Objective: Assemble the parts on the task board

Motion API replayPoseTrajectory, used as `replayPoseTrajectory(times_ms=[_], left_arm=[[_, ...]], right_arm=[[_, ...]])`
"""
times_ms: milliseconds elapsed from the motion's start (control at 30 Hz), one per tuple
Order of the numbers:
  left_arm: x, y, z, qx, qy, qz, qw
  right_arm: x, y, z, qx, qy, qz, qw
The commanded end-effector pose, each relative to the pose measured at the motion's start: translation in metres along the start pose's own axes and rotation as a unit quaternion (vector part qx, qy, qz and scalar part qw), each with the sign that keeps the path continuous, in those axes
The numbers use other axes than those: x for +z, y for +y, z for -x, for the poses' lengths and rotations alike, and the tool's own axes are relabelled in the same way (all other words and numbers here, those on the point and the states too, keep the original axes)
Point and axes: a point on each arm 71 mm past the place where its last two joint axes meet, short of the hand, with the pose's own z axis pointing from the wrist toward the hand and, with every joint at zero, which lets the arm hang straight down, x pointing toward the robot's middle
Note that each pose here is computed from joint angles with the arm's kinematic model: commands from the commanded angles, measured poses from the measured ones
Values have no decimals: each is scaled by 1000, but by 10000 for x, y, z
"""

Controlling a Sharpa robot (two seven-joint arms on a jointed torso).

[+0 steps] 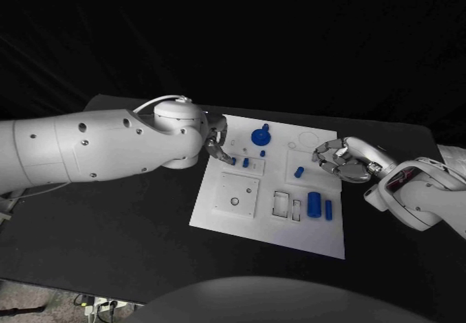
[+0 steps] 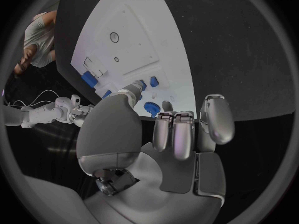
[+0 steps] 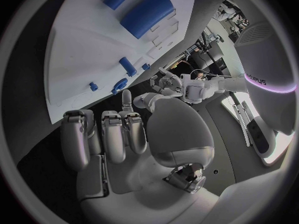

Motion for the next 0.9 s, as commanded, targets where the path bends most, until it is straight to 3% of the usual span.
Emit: replayPoseTrajectory(times_ms=[33,133,167,233,333,433,533,633,733,900], left_arm=[[-108,-29,123,-6,12,-43,999],[-192,-32,302,-26,-30,-90,995],[-222,-40,393,-33,-63,-116,991],[-238,-61,483,-36,-99,-145,984],[-210,-120,560,-20,-133,-181,974],[-117,-223,614,16,-151,-219,964],[1,-346,619,57,-174,-251,951],[132,-492,557,99,-189,-276,937],[240,-622,482,128,-186,-291,930],[359,-749,396,166,-183,-299,922]], right_arm=[[-17,28,28,-7,-18,14,1000],[-43,40,59,-9,-30,19,999],[-55,52,86,-11,-36,23,999],[-70,70,121,-12,-43,28,999],[-99,104,185,-16,-57,36,998],[-126,140,245,-19,-69,45,996],[-141,165,279,-20,-76,52,996],[-156,185,295,-19,-79,58,995],[-168,200,301,-18,-79,61,995],[-172,217,303,-16,-80,66,994]])
